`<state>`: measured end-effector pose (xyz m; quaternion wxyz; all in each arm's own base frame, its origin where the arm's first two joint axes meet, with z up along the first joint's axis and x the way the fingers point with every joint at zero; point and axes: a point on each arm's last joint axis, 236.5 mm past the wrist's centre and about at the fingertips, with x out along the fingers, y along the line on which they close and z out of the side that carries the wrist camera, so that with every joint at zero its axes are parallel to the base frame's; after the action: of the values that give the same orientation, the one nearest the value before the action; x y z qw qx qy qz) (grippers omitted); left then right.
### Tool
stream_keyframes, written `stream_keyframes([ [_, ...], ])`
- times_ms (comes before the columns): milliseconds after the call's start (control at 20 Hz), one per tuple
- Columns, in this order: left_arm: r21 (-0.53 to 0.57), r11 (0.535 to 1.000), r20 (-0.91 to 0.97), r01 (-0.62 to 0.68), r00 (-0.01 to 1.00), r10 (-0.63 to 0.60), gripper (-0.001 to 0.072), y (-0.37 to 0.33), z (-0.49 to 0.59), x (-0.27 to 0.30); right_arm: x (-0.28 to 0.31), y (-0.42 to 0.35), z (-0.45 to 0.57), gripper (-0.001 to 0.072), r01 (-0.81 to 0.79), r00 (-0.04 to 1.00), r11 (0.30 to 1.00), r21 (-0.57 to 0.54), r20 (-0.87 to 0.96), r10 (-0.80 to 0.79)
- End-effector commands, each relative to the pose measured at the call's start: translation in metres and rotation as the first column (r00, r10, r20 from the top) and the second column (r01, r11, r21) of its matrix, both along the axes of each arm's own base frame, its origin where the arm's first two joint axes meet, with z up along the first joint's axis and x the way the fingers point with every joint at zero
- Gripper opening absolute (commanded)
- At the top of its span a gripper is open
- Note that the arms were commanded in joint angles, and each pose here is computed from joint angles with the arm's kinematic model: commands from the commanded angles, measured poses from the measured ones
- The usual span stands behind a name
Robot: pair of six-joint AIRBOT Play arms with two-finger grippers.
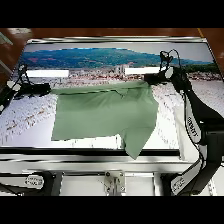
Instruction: Fold the shirts.
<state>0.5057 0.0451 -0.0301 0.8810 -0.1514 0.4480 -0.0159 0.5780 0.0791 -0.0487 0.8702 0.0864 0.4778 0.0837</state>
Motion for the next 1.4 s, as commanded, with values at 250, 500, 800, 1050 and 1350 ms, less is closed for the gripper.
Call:
stream_keyframes([
  [250,-0.130,0.985,-0.385,0.114,0.910,-0.156,0.0037,-0.038,-0.048,-0.091,-0.112,-0.018,-0.046,0.0053,-0.097,0.872,0.994,-0.055,-0.486,0.058],
  [500,-0.156,0.984,-0.445,0.089,0.883,-0.150,0.0037,-0.041,-0.061,-0.102,-0.111,-0.009,-0.055,0.0053,-0.052,0.865,0.998,-0.020,-0.501,0.035],
  [800,-0.120,0.992,-0.440,0.044,0.893,-0.093,0.0037,-0.012,-0.051,-0.096,-0.111,-0.028,-0.053,0.0053,-0.033,0.864,0.998,-0.053,-0.504,0.002],
  [1050,-0.108,0.994,-0.398,0.007,0.916,-0.050,0.0038,-0.003,-0.052,-0.081,-0.110,-0.032,-0.053,0.0053,0.024,0.859,0.999,-0.049,-0.510,-0.045],
  [1350,-0.206,0.978,-0.452,-0.013,0.888,-0.083,0.0348,-0.020,-0.061,-0.088,-0.126,-0.009,-0.043,0.0539,-0.018,0.829,0.999,0.045,-0.558,0.040],
])
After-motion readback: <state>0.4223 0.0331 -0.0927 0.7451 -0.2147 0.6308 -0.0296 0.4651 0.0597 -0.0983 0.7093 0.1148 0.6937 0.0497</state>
